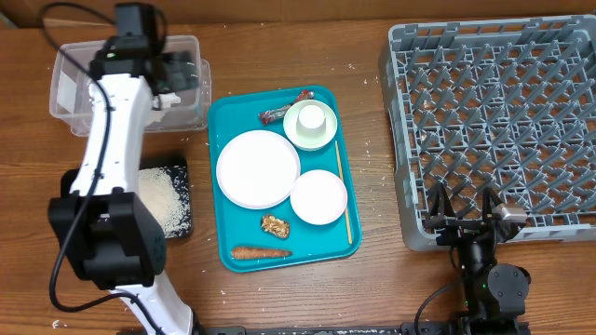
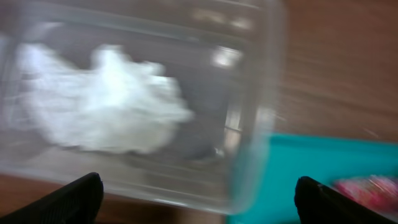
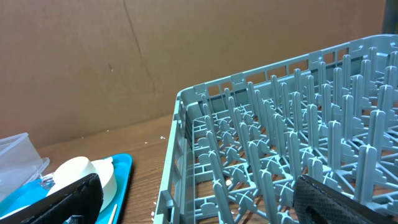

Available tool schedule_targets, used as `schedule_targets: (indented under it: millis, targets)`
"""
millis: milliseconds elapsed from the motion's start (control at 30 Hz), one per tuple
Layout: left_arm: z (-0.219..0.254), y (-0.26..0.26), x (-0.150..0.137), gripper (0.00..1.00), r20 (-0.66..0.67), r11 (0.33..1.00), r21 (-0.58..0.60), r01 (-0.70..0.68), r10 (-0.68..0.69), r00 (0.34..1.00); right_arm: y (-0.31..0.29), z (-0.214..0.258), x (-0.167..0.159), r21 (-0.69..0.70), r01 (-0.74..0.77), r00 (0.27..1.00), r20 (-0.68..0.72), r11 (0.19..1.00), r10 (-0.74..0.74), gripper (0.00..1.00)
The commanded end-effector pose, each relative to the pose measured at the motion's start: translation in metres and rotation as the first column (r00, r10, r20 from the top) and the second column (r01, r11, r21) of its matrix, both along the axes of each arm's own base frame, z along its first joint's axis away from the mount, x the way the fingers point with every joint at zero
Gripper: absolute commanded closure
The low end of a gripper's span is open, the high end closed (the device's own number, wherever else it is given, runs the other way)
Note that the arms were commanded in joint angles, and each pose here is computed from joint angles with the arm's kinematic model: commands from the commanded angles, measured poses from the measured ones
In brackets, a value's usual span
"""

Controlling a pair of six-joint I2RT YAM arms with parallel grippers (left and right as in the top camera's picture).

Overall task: Sort waste into correct bins and load items into the dishwasher
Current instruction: 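Move the left gripper back to the tray and grasp the red wrapper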

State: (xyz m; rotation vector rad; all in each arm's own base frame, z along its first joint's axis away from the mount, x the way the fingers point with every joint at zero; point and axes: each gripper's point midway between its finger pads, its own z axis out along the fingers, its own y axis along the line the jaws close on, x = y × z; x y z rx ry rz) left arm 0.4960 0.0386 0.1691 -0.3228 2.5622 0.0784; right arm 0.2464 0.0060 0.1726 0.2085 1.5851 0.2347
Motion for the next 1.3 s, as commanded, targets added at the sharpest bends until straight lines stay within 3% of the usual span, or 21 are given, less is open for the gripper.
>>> schedule_targets:
  millis: [0, 33, 100, 233, 467, 633, 900, 1067, 1133, 1267]
  targets:
    - [0.005, -0.107, -0.009, 0.0, 0.047, 0.861, -0.165, 0.482, -0.481, 0.875, -0.001, -0.002, 0.0, -0.004, 0.009, 1.0, 0.003, 1.0, -0.009, 0.0]
    - [0.005, -0.137, -0.02, 0.0, 0.056, 0.757, -0.153, 0.636, -0.636, 0.77, -0.001, -0.002, 0.0, -0.004, 0.009, 1.0, 0.003, 1.0, -0.009, 0.0]
    - [-0.001, -0.152, -0.026, 0.0, 0.029, 0.703, -0.116, 0.702, -0.704, 0.709, -0.001, -0.002, 0.0, -0.004, 0.009, 1.0, 0.003, 1.0, -0.009, 0.0]
    - [-0.021, -0.165, -0.03, 0.0, -0.067, 0.682, -0.047, 0.73, -0.731, 0.679, -0.001, -0.002, 0.0, -0.004, 0.009, 1.0, 0.003, 1.0, -0.009, 0.0]
    - [-0.075, -0.189, -0.044, 0.02, -0.187, 0.573, -0.087, 0.815, -0.813, 0.551, -0.001, -0.002, 0.0, -0.004, 0.009, 1.0, 0.003, 1.0, -0.009, 0.0]
    - [-0.099, -0.18, -0.031, 0.11, -0.232, 0.602, -0.046, 0.797, -0.783, 0.577, -0.001, -0.002, 0.0, -0.004, 0.009, 1.0, 0.003, 1.0, -0.009, 0.0]
    - [-0.116, -0.172, -0.011, 0.15, -0.242, 0.622, 0.024, 0.783, -0.756, 0.608, -0.001, -0.002, 0.0, -0.004, 0.008, 1.0, 0.003, 1.0, -0.008, 0.0]
    - [-0.114, -0.173, -0.002, 0.29, -0.211, 0.621, 0.045, 0.783, -0.76, 0.615, -0.001, -0.002, 0.0, -0.004, 0.009, 1.0, 0.003, 1.0, -0.009, 0.0]
    - [-0.113, -0.174, -0.001, 0.52, -0.206, 0.621, 0.046, 0.782, -0.761, 0.616, -0.001, -0.002, 0.0, -0.004, 0.009, 1.0, 0.003, 1.0, -0.009, 0.0]
    - [-0.114, -0.174, -0.002, 0.53, -0.207, 0.619, 0.039, 0.784, -0.763, 0.613, -0.001, -0.002, 0.0, -0.004, 0.009, 1.0, 0.003, 1.0, -0.009, 0.0]
